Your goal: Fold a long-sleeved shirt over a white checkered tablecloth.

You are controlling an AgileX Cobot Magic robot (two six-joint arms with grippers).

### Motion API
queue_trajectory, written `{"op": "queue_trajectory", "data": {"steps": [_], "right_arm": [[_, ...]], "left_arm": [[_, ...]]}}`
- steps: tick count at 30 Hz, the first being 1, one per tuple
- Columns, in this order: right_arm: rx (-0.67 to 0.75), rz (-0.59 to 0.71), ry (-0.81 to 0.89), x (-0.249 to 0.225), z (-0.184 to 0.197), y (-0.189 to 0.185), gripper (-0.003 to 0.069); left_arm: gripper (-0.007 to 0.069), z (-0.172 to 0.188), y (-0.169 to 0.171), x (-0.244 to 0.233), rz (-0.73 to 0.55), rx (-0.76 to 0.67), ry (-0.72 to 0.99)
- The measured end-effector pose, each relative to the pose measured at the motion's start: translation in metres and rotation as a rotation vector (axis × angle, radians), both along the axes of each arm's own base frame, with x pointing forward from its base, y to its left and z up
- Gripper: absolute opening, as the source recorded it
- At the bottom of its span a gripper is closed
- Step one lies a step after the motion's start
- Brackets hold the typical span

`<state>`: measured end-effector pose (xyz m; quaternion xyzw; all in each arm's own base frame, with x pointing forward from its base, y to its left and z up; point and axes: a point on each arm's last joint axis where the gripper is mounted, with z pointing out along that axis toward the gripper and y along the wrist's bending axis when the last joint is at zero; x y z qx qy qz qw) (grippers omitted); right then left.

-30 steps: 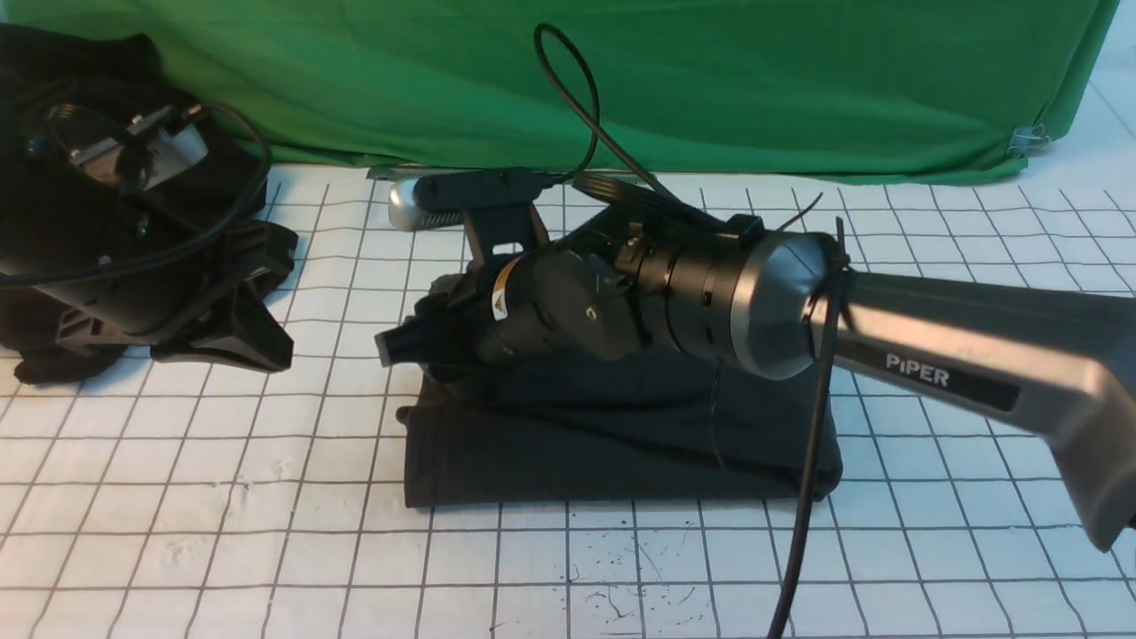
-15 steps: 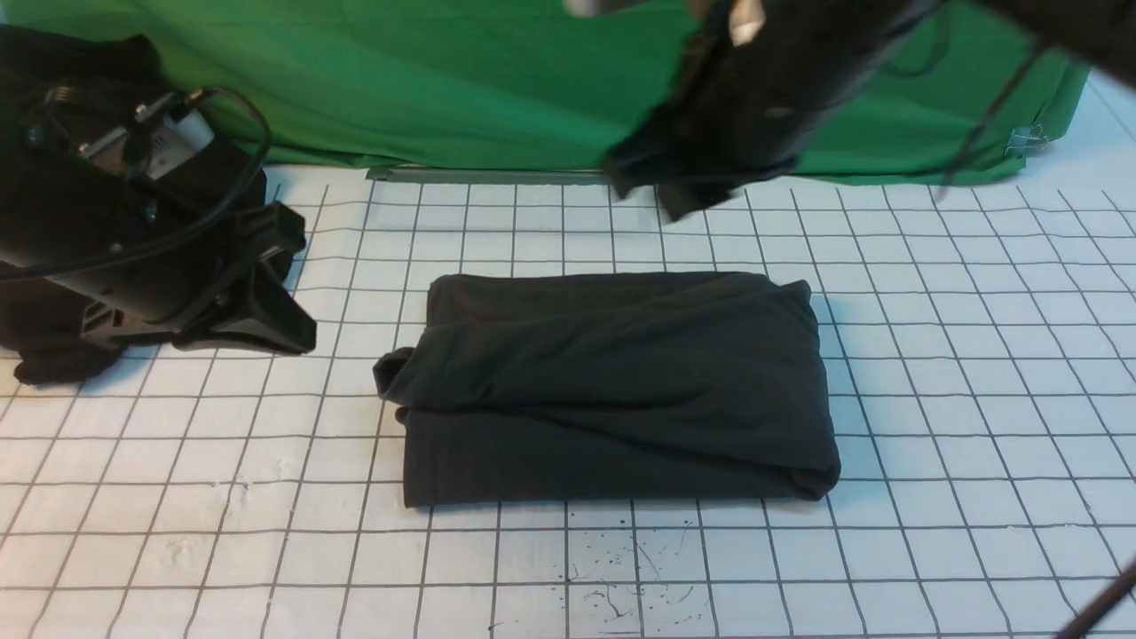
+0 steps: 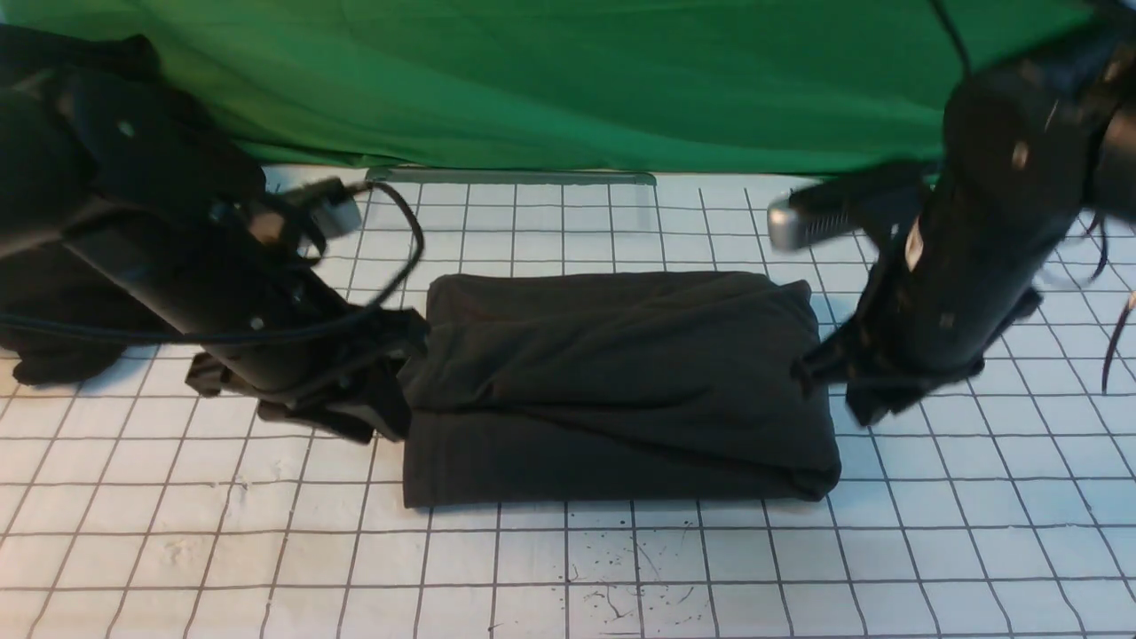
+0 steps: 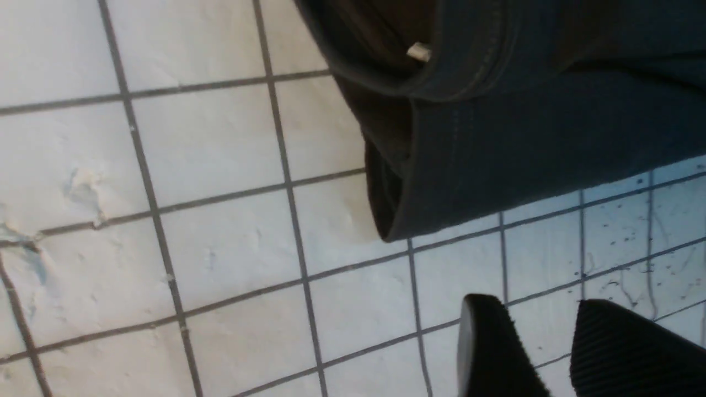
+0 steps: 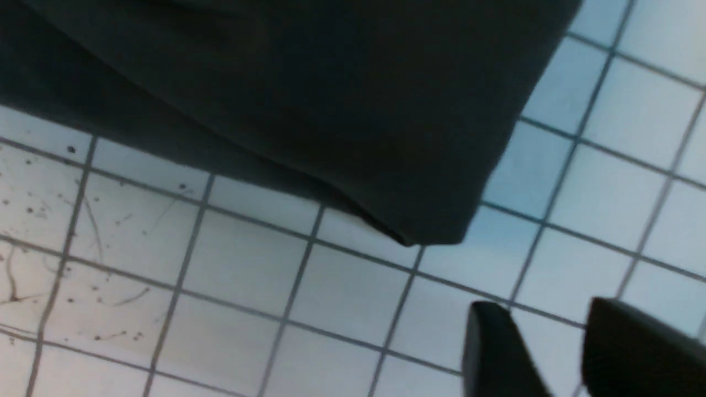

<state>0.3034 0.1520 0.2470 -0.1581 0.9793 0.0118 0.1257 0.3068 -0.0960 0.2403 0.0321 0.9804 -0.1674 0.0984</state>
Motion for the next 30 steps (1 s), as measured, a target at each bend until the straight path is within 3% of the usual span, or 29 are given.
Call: {"op": "queue_trajectory", "data": {"steps": [3, 4, 9, 13, 19, 22, 23, 24, 26, 30], "right_arm": [[0.038, -0.022, 0.051, -0.005, -0.032, 0.003, 0.0465], [0.038, -0.024, 0.065, -0.005, -0.041, 0.003, 0.0489], [0.039, -0.029, 0.078, 0.000, -0.061, 0.007, 0.0482], [0.046, -0.028, 0.062, 0.008, -0.077, 0.010, 0.0421], [0.042, -0.020, 0.047, 0.012, -0.086, 0.012, 0.0377], [0.039, -0.008, 0.045, 0.012, -0.086, 0.012, 0.0304], [0.038, 0.001, 0.043, 0.013, -0.086, 0.012, 0.0241], [0.037, 0.008, 0.042, 0.013, -0.086, 0.012, 0.0112], [0.032, 0.021, 0.044, 0.012, -0.086, 0.012, 0.0061], [0.013, 0.045, 0.079, 0.008, -0.082, 0.010, 0.0052]], "left_arm": [[0.0346, -0.015, -0.003, 0.005, 0.012, 0.019, 0.038], [0.0378, -0.021, -0.003, 0.008, 0.014, 0.024, 0.048], [0.0446, -0.039, -0.005, 0.015, 0.026, 0.025, 0.084], [0.0458, -0.058, -0.011, 0.020, -0.001, -0.014, 0.117], [0.0349, -0.072, -0.016, 0.029, 0.020, -0.060, 0.097], [0.0220, -0.072, -0.016, 0.029, 0.020, -0.062, 0.093], [0.0154, -0.072, -0.016, 0.029, 0.020, -0.062, 0.093], [0.0082, -0.072, -0.017, 0.029, 0.023, -0.066, 0.093], [0.0044, -0.072, -0.017, 0.029, 0.020, -0.068, 0.101], [0.0035, -0.072, -0.018, 0.026, 0.011, -0.076, 0.127]]}}
